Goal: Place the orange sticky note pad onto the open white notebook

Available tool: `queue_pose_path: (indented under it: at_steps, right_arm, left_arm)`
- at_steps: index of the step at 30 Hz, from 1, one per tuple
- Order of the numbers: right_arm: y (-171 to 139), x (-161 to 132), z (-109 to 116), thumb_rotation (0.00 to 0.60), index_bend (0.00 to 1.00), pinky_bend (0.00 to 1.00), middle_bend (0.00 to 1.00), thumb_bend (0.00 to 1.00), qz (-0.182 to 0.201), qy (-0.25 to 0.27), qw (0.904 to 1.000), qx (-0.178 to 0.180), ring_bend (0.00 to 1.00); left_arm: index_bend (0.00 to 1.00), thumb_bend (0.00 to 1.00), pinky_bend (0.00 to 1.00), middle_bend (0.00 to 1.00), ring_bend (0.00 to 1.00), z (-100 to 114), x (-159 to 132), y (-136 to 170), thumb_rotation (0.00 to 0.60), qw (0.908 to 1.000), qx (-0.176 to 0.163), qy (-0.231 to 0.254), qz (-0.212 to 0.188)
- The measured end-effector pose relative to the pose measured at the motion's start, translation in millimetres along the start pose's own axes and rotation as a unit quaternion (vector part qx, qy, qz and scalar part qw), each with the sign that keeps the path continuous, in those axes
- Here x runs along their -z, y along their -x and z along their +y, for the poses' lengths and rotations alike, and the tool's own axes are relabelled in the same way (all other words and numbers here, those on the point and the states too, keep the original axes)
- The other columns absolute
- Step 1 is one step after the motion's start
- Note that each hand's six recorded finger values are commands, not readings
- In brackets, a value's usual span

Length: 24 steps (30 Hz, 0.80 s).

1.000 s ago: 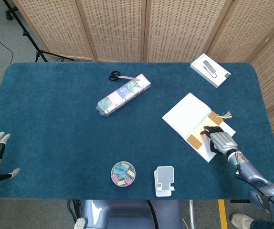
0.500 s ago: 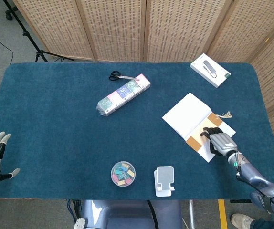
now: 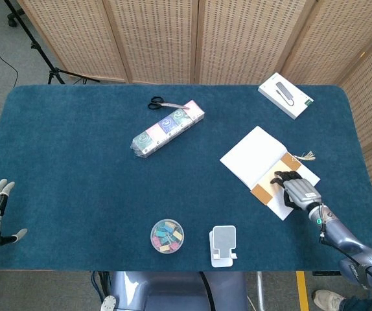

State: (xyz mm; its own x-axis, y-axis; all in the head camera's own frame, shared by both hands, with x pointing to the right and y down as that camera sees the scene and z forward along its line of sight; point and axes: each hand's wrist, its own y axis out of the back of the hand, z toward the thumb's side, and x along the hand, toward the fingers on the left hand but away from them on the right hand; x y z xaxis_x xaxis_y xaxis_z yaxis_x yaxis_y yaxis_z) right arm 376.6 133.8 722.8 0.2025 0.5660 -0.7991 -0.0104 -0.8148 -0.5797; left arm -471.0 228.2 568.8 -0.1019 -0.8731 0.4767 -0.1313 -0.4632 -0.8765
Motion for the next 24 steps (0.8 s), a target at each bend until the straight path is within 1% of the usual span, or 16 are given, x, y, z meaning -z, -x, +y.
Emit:
queue_pose_path:
  at_steps: [14,24]
  right_arm:
    - [2,2,3,0.600,0.20,0.02,0.05,1.00,-0.004,0.005,1.0000,0.007,0.00]
    - [3,-1,12,0.600,0.20,0.02,0.03,0.98,0.003,0.012,0.9996,0.027,0.00]
  left_arm:
    - [0.00,0.00,0.00,0.00,0.00,0,-1,0,0.600,1.0000,0.000,0.000,0.000]
    - [0.00,0.00,0.00,0.00,0.00,-1,-1,0,0.600,1.0000,0.002,-0.001,-0.001]
